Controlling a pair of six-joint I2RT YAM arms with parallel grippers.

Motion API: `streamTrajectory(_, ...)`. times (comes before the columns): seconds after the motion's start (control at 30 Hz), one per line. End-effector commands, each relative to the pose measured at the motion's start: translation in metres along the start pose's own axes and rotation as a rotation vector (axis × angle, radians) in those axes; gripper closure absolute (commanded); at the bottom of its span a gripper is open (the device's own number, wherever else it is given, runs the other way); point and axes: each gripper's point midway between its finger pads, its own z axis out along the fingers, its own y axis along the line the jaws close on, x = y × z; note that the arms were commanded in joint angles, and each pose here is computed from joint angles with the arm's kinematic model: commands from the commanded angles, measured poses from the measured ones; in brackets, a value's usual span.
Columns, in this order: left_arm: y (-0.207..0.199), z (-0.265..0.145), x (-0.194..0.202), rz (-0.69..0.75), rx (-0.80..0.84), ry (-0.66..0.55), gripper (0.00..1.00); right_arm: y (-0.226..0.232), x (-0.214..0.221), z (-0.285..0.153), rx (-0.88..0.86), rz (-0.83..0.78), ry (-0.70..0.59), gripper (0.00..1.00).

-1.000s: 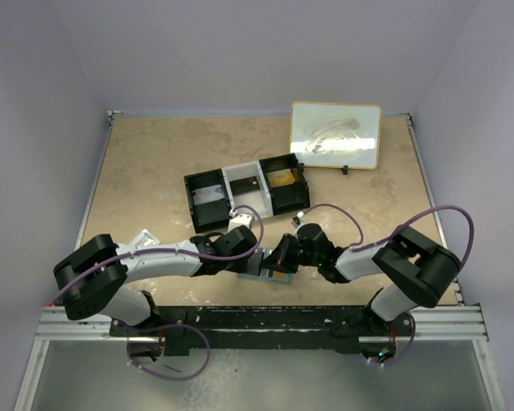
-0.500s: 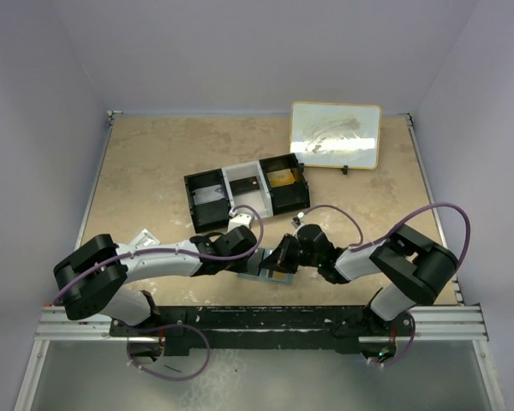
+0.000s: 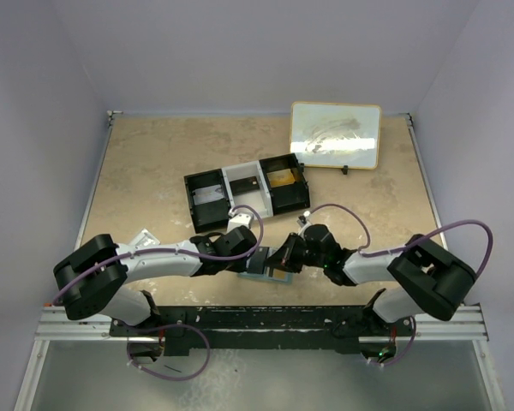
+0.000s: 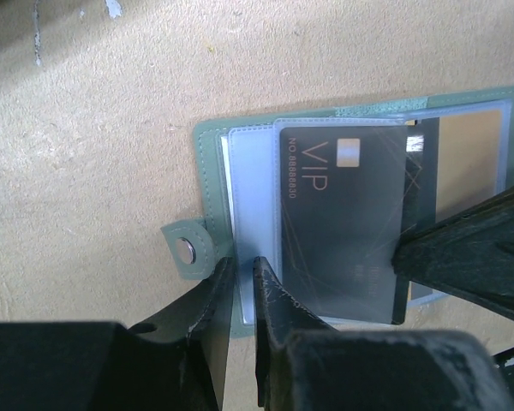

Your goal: Take the credit cards out of the card holder

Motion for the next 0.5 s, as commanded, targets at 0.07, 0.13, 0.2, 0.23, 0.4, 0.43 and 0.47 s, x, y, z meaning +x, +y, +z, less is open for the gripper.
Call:
streamTrajectory(0.07,0.009,-0.001,0.004,0.004,-0.032,0.0,0.87,0.003,-0.014,-0.008,0.012,-0.031,-0.06,1.0)
streamTrajectory(0.13,0.008,-0.002,0.003,0.002,-0.027,-0.003,0.87,0.002,-0.015,-0.008,0.021,-0.038,-0.065,1.0)
streamTrajectory(0.2,0.006,-0.003,0.001,-0.001,-0.022,-0.009,0.87,0.0,-0.015,-0.008,0.03,-0.045,-0.059,1.0)
streamTrajectory(0.23,0.005,-0.004,0.0,-0.003,-0.018,-0.014,0.87,-0.001,-0.015,-0.007,0.039,-0.051,-0.052,1.0)
streamTrajectory(0.4,0.001,-0.012,-0.011,-0.012,-0.003,-0.046,0.87,-0.01,-0.013,-0.006,0.077,-0.061,-0.036,1.0)
streamTrajectory(0.43,0.001,-0.013,-0.013,-0.012,-0.003,-0.052,0.87,-0.01,-0.014,-0.007,0.079,-0.06,-0.041,1.0)
streamTrajectory(0.47,0.001,-0.015,-0.015,-0.012,-0.003,-0.057,0.87,-0.01,-0.014,-0.007,0.08,-0.06,-0.046,1.0)
